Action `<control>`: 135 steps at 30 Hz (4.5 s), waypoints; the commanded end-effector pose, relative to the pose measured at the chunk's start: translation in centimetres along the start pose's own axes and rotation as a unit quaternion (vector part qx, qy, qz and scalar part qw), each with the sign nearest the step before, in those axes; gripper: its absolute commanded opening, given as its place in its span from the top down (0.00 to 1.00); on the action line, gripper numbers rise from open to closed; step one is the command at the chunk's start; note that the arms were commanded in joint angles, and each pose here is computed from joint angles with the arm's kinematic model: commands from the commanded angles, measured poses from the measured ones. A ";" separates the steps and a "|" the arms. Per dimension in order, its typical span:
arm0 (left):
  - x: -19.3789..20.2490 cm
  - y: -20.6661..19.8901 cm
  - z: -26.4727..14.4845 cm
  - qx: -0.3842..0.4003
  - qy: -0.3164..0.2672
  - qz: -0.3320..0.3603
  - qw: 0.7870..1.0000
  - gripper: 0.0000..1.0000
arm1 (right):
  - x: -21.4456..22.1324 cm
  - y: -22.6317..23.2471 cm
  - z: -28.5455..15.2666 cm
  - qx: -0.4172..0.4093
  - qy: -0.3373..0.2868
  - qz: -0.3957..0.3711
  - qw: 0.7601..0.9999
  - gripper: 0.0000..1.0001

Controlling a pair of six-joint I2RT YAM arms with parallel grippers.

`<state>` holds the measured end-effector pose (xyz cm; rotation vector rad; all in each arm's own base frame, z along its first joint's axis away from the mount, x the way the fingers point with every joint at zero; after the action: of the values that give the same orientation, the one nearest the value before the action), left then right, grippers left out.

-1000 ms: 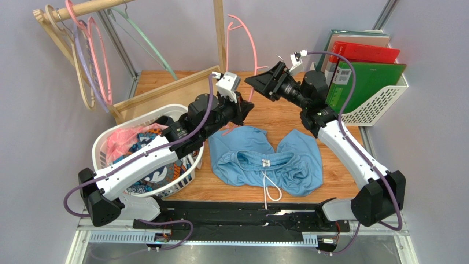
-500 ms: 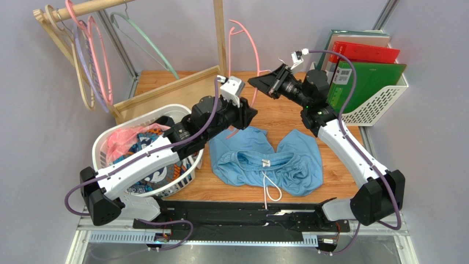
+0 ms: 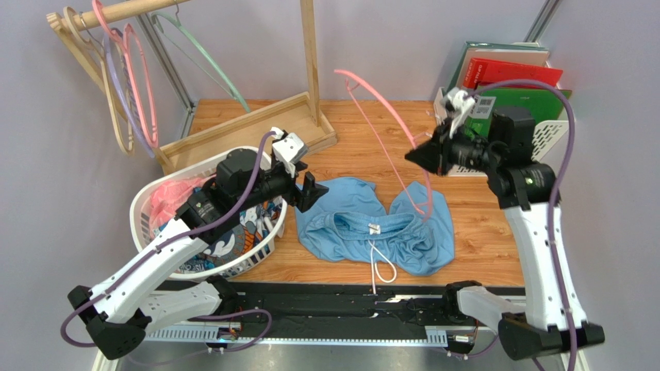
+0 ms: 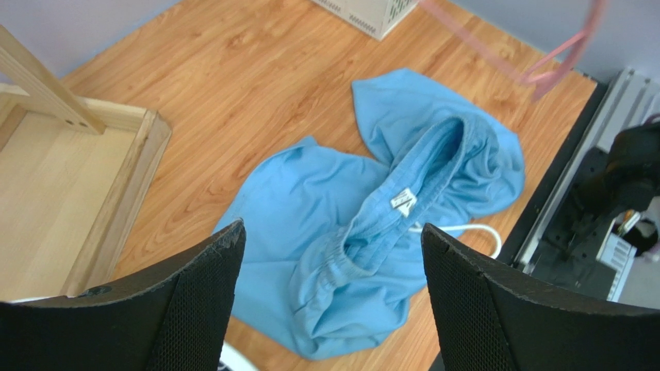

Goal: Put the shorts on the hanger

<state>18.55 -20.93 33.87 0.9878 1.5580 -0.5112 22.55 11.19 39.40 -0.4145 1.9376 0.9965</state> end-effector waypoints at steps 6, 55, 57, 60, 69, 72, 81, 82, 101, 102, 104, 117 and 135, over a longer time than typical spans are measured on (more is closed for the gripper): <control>4.5 -1.3 0.1 0.154 0.065 0.029 0.986 0.14 | 11.8 1.9 -11.4 0.024 0.238 -0.310 0.920 1.00; 0.5 -6.2 5.7 0.242 -0.033 0.245 0.938 1.00 | 14.4 3.1 -5.1 -0.092 0.274 -0.246 0.925 0.20; 0.3 -6.4 5.0 0.245 -0.063 0.247 0.935 1.00 | 14.0 3.5 -5.0 -0.095 0.235 -0.255 0.933 0.15; 0.4 -6.9 4.7 0.260 -0.074 0.237 0.933 1.00 | 13.3 3.9 -4.3 -0.099 0.194 -0.246 0.944 0.15; -0.1 -7.7 4.6 0.281 -0.115 0.221 0.927 1.00 | 11.4 6.1 -2.4 -0.169 0.158 -0.198 0.952 0.35; -0.2 -7.9 4.5 0.289 -0.122 0.224 0.922 1.00 | 11.1 6.3 -2.1 -0.178 0.153 -0.196 0.952 0.42; 2.0 -7.7 4.0 0.302 -0.097 0.224 0.922 1.00 | 9.5 8.5 -5.4 -0.186 0.120 -0.231 0.947 0.30; 2.0 -8.0 3.9 0.308 -0.104 0.222 0.919 1.00 | 9.8 8.3 -5.3 -0.184 0.123 -0.228 0.948 0.29; 0.8 -8.2 5.2 0.316 -0.116 0.205 0.919 0.75 | 10.8 5.3 -1.5 -0.143 0.144 -0.192 0.960 1.00; 1.1 -8.3 5.1 0.320 -0.107 0.202 0.920 0.64 | 11.1 5.2 -1.7 -0.142 0.146 -0.195 0.959 1.00; 1.9 -8.2 4.6 0.319 -0.087 0.194 0.923 0.45 | 11.5 5.3 -2.8 -0.131 0.142 -0.203 0.960 1.00; 9.4 -5.1 4.8 0.307 0.038 0.258 0.915 0.33 | 16.4 2.1 -8.2 -0.042 0.252 -0.290 0.922 1.00; 12.7 -5.8 7.6 0.463 0.081 0.567 0.677 0.37 | 15.0 0.7 -3.6 -0.027 0.208 -0.269 0.940 1.00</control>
<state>17.95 -25.63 19.35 2.4305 0.5958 -0.3413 10.28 8.98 27.26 -1.2396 2.0776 0.6108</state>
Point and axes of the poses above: each gripper's point midway between its finger pads, its own z axis out along the fingers, its own y axis along the line the jaws close on, x = y × z, the point moved 6 cm from there along -z, back along the fingers, and after that the axes turned 15 degrees about z, right-handed, at the moved point
